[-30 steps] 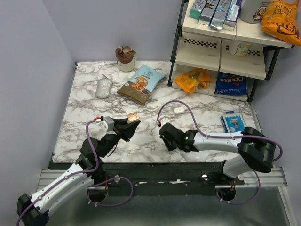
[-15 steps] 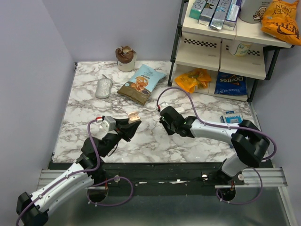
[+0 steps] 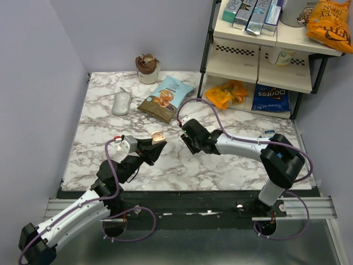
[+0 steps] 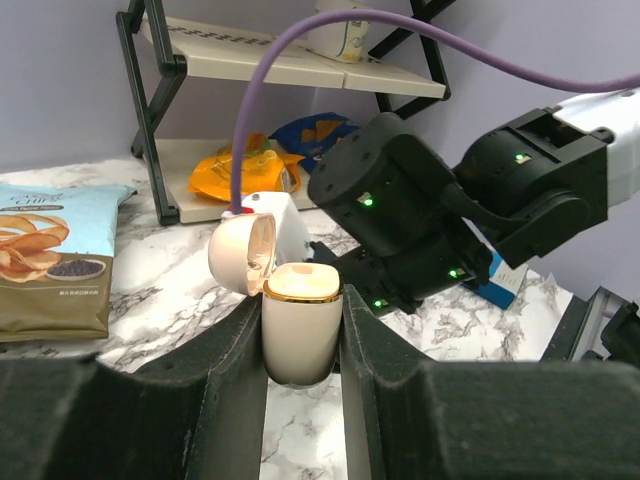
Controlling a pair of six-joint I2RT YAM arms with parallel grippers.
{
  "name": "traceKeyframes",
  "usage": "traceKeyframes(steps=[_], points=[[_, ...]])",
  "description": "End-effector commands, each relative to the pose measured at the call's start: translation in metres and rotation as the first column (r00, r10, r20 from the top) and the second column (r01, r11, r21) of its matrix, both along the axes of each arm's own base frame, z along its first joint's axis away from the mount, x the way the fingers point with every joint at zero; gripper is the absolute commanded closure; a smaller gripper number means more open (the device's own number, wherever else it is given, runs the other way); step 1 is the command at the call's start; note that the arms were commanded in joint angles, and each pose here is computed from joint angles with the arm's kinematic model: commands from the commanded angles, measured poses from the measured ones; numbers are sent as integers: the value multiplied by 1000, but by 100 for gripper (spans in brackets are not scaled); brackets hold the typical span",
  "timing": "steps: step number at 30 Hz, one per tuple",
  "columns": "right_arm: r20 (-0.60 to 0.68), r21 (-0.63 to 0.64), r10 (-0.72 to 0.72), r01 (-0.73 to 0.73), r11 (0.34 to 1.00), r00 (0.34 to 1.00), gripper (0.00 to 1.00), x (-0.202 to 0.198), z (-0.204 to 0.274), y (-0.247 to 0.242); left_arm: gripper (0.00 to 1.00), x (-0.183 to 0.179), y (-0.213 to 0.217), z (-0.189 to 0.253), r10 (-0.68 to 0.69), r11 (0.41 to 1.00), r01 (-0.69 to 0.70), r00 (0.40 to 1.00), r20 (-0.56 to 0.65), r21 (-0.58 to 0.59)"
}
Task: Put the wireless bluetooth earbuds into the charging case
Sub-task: Move the earbud to the center of the board.
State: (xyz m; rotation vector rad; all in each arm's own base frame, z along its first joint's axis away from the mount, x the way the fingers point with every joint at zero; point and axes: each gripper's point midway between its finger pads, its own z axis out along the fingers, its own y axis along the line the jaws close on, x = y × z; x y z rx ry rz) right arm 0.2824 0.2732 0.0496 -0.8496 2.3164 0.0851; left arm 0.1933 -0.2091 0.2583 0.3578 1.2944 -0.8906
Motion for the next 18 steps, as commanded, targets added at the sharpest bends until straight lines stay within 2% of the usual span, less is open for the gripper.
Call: traceKeyframes(steps=[1, 2, 6, 11, 14, 18], points=[[-40, -46, -12, 10, 999, 999, 51, -1, -9, -5, 100, -7, 0, 29, -22, 998, 25, 998, 56, -54], [-47, -42, -15, 13, 999, 999, 46, -2, -10, -6, 100, -7, 0, 29, -23, 998, 26, 998, 54, -54], [-26, -20, -48, 47, 999, 999, 37, 0, -1, -7, 100, -7, 1, 29, -18, 998, 21, 998, 53, -55], [19, 140, -154, 150, 979, 988, 29, 4, 33, -3, 100, -7, 5, 32, -4, 998, 8, 998, 65, -64], [-19, 247, -229, 227, 942, 973, 29, 8, 47, 4, 100, -7, 6, 34, 1, 998, 4, 998, 70, -70], [-163, 365, -310, 349, 863, 937, 35, 8, 51, 15, 100, -7, 5, 33, -2, 997, 7, 998, 66, -72]])
